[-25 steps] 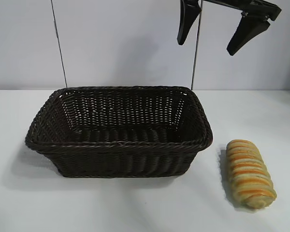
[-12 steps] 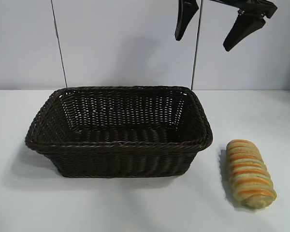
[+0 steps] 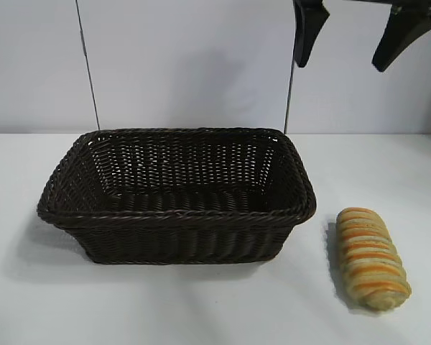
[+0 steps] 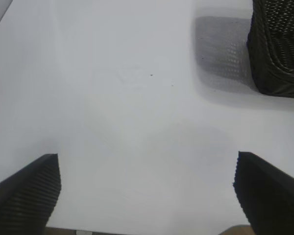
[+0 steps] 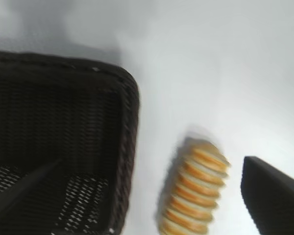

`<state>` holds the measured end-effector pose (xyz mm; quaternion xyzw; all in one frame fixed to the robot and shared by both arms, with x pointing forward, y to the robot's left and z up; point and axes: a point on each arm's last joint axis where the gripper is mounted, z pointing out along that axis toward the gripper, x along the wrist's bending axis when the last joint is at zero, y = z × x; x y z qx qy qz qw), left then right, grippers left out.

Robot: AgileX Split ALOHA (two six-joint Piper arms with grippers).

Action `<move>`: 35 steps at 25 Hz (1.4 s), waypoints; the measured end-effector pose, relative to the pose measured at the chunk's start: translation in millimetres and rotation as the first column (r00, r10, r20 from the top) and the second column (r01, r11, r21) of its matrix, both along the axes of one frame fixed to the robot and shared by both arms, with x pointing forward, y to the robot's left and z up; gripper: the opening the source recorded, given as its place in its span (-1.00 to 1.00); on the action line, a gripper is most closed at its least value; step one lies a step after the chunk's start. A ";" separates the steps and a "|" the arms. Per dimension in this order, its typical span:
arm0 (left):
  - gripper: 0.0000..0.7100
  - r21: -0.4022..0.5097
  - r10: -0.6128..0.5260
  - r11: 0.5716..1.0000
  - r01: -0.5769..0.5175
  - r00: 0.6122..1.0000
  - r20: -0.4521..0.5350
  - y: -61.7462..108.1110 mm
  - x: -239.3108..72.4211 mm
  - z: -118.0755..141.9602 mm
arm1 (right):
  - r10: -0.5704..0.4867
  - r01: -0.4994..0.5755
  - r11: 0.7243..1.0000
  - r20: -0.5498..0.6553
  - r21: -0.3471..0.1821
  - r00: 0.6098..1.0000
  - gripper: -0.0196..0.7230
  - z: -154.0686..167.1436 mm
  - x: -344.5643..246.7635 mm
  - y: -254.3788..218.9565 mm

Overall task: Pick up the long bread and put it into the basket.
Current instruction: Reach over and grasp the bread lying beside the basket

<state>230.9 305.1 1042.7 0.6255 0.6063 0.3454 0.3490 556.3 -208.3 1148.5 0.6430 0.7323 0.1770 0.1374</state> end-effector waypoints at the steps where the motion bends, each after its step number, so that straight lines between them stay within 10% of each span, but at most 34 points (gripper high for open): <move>1: 0.96 0.002 0.001 1.000 -0.001 1.000 0.000 0.2 0.0 0.0 | 0.000 0.000 1.000 0.000 -0.001 1.000 0.84 1.4 -8.1 -2.5; 32: 0.96 0.009 0.006 1.000 -0.006 1.000 0.000 0.9 0.1 -0.2 | -0.132 0.127 0.991 -0.132 -0.043 0.982 0.83 -216.4 -45.1 -17.4; 35: 0.96 0.009 0.006 1.000 -0.006 1.000 0.000 0.9 0.1 -0.2 | -0.152 0.146 0.988 -0.169 -0.050 0.974 0.53 -231.9 -42.3 -16.3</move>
